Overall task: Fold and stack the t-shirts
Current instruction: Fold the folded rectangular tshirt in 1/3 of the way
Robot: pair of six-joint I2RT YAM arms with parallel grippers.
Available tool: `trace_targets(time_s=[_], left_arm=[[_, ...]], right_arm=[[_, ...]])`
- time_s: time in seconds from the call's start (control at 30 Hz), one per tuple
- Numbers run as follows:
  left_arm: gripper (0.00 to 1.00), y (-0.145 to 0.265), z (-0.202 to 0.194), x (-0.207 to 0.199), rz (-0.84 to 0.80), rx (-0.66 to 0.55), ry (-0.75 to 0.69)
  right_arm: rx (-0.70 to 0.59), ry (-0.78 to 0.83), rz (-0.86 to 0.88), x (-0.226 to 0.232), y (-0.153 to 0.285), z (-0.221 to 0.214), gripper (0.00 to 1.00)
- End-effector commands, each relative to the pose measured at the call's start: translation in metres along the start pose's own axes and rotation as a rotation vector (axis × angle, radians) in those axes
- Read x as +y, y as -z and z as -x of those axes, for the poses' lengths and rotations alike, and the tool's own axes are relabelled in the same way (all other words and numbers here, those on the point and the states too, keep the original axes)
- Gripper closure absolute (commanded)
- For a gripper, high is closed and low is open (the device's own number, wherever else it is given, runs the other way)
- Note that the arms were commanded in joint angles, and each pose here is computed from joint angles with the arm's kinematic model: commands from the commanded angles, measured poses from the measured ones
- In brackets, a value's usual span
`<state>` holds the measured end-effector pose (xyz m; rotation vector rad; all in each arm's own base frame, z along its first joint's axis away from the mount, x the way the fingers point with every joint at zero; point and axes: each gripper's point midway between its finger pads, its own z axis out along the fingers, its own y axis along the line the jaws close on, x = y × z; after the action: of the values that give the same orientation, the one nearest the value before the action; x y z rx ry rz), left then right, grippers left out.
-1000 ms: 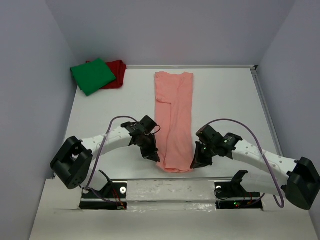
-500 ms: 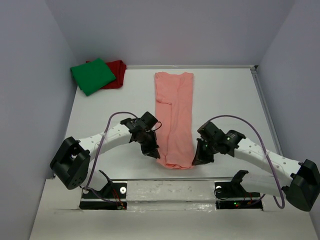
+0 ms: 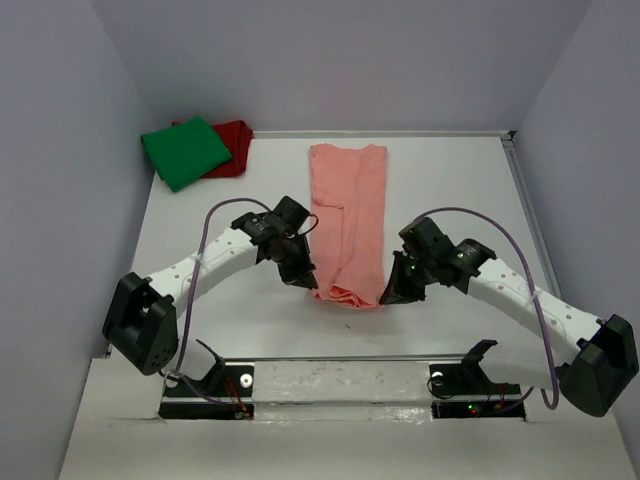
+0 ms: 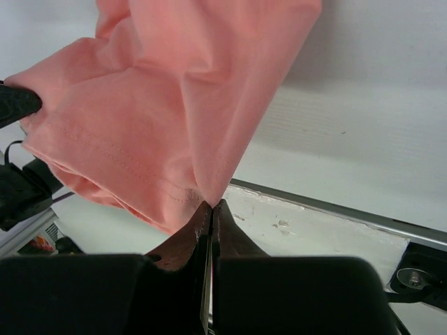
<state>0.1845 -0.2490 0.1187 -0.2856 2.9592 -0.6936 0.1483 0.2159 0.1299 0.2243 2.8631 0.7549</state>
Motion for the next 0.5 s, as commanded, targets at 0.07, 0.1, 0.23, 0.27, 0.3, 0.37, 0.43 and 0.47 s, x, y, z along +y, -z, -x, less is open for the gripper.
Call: trace_targets(time_s=[0.07,0.1,0.23,0.27,0.3,0.37,0.43,0.47], left_arm=[[1.00,0.008,0.022,0.001,0.034,-0.030,-0.023],[1.00,0.010,0.026,-0.002,0.029,-0.038,-0.033],[1.00,0.013,0.043,-0.001,0.039,-0.051,-0.026],[1.00,0.014,0.048,-0.003,0.041,-0.055,-0.026],[1.00,0.015,0.052,-0.003,0.040,-0.059,-0.025],[1.00,0.014,0.063,-0.001,0.051,-0.063,-0.020],[1.00,0.017,0.075,-0.005,0.050,-0.083,-0.019],[1.00,0.012,0.081,-0.002,0.070,-0.081,-0.025]], right_arm=[[-0.046,0.041,0.066,0.021,0.014,0.027,1.00],[-0.052,0.051,0.074,0.026,0.016,0.030,1.00],[-0.049,0.056,0.074,0.028,0.013,0.046,1.00],[-0.055,0.050,0.076,0.029,0.014,0.052,1.00],[-0.055,0.049,0.074,0.028,0.013,0.056,1.00],[-0.056,0.071,0.091,0.035,0.015,0.063,1.00],[-0.059,0.069,0.092,0.036,0.014,0.077,1.00],[-0.054,0.078,0.093,0.037,0.012,0.079,1.00]])
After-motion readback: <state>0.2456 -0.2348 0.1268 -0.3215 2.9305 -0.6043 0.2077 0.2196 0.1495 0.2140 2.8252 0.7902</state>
